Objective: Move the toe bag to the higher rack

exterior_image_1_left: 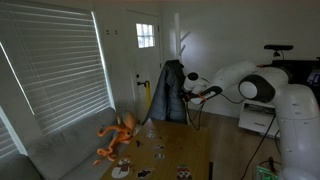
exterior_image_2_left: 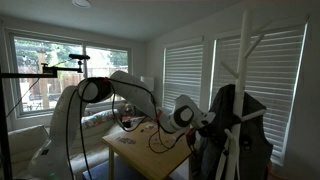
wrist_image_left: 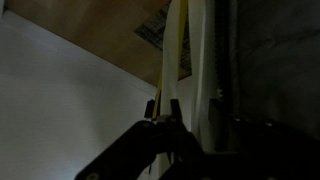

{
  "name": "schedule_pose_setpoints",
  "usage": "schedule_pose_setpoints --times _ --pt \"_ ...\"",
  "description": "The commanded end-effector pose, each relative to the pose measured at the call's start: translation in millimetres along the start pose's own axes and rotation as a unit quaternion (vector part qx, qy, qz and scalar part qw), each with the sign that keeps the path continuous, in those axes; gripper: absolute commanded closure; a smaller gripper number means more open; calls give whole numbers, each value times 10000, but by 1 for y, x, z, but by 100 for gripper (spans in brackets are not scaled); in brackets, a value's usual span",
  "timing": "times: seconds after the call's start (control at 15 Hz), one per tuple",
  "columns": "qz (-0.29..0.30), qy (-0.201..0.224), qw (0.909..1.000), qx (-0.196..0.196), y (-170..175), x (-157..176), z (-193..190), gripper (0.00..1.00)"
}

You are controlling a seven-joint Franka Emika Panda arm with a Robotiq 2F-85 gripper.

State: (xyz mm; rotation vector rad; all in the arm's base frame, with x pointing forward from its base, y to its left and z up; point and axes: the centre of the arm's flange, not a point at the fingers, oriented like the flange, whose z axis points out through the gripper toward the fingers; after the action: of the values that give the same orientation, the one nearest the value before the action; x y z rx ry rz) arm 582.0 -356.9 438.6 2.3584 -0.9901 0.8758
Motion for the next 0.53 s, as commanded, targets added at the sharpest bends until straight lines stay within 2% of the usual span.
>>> schedule_pose_setpoints --times 0.0,0.07,0.47 --pt "168 100 9998 59 -1 8 -3 94" --pt "183 125 9997 53 1 8 -6 100" --pt "419 561 9975 29 17 18 -37 99"
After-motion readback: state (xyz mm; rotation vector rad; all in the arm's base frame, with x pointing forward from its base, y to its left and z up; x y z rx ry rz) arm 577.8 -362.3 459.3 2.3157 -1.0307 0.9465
